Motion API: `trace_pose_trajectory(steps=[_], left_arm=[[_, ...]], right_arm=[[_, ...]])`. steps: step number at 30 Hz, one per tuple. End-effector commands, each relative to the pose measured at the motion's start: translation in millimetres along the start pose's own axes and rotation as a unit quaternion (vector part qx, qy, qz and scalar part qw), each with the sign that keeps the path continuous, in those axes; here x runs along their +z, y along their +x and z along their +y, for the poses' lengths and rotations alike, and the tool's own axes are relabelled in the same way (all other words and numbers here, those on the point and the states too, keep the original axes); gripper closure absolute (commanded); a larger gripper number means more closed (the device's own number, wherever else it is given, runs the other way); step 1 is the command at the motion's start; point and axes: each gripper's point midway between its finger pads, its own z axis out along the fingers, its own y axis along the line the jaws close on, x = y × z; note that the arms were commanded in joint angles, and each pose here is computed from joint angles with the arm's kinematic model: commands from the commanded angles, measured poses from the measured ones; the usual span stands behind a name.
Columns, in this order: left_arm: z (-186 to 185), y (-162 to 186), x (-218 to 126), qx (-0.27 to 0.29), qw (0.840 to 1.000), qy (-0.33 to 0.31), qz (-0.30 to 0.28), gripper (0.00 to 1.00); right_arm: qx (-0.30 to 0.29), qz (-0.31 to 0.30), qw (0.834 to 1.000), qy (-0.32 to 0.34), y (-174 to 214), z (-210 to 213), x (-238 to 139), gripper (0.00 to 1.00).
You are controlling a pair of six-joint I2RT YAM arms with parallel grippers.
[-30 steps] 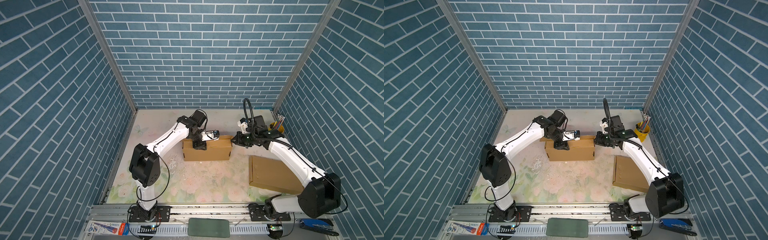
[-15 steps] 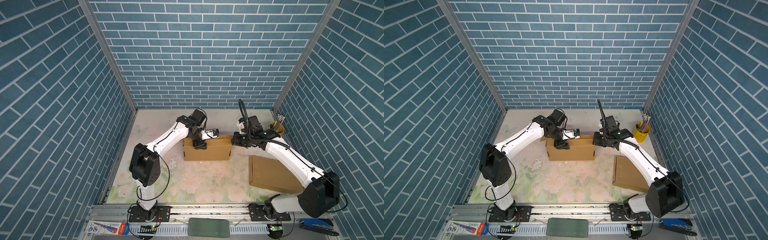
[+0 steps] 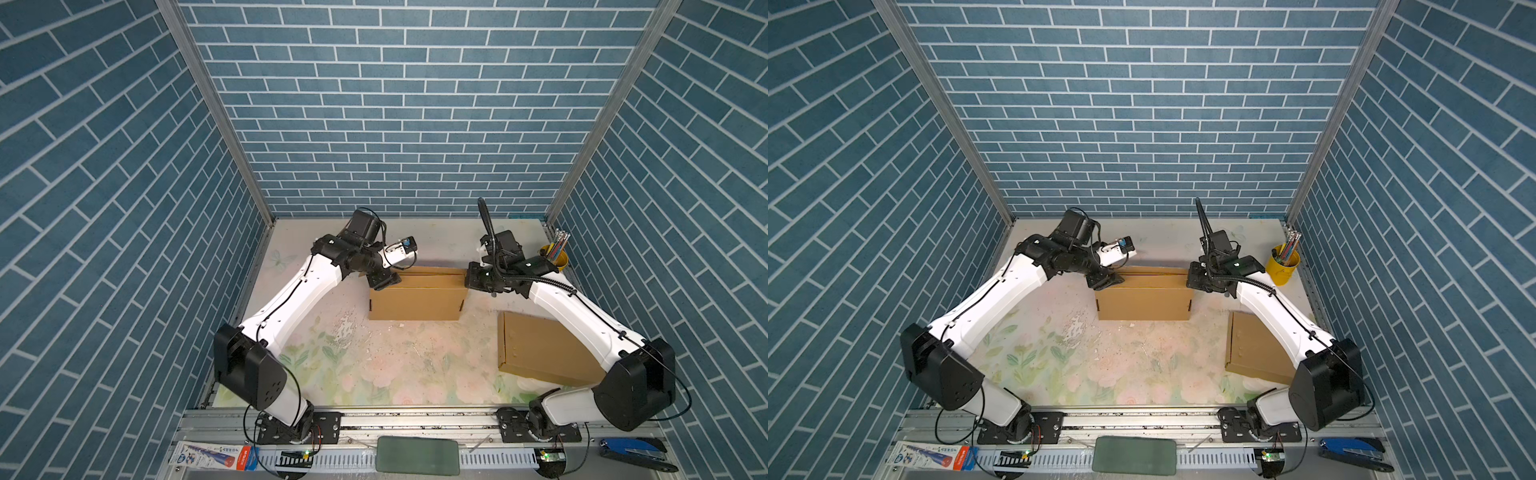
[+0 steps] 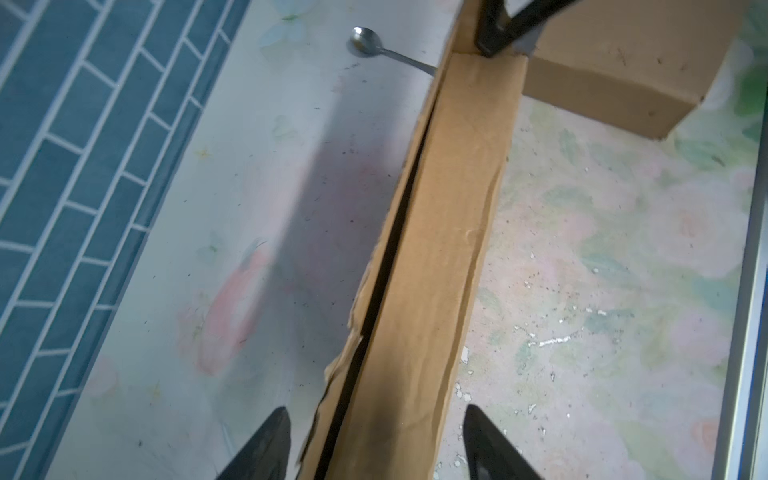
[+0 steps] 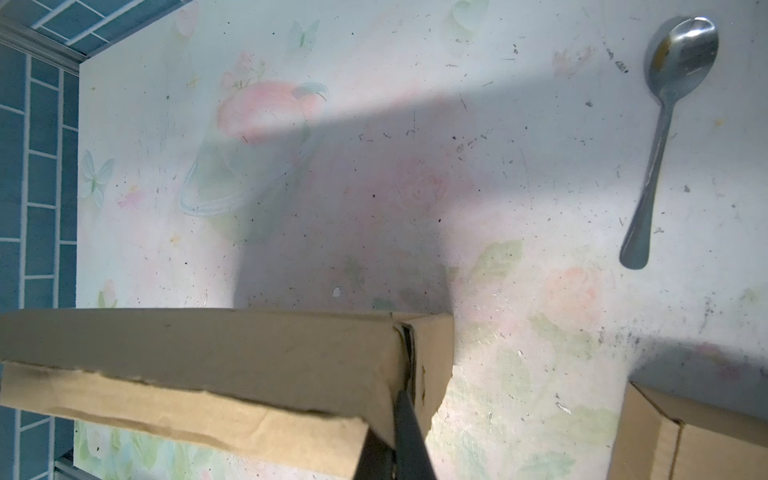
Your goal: Fold the paper box
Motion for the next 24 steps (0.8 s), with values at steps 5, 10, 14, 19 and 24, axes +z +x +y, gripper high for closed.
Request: trace_pose_trajectory(steps=[5,10,14,19,24], left_arm=[[50.6,37.2,-49.9,-0.250,0.963,-0.094,-0.037,0.47],[47.7,55.9,-44.1,-0.277,0.957,-0.080,-0.020,0.50],[56.0,67.6,-30.7,-0.292,0.954,-0.071,0.000,0.54],[60.9,69.4,-17.9,-0.293,0.955,-0.054,0.014,0.59],[57.6,63.1,-15.6,-0.293,0.956,-0.035,0.003,0.60]], right_arm=[[0.028,0.079,0.995,0.062,38.2,-24.5,5.2,1.00],[0.023,0.076,0.994,0.073,38.5,-27.6,5.4,1.00],[0.021,0.078,0.994,0.073,39.8,-27.1,7.3,1.00],[0.020,0.080,0.994,0.074,41.6,-27.1,8.4,1.00],[0.019,0.081,0.994,0.075,42.4,-26.8,9.0,1.00]])
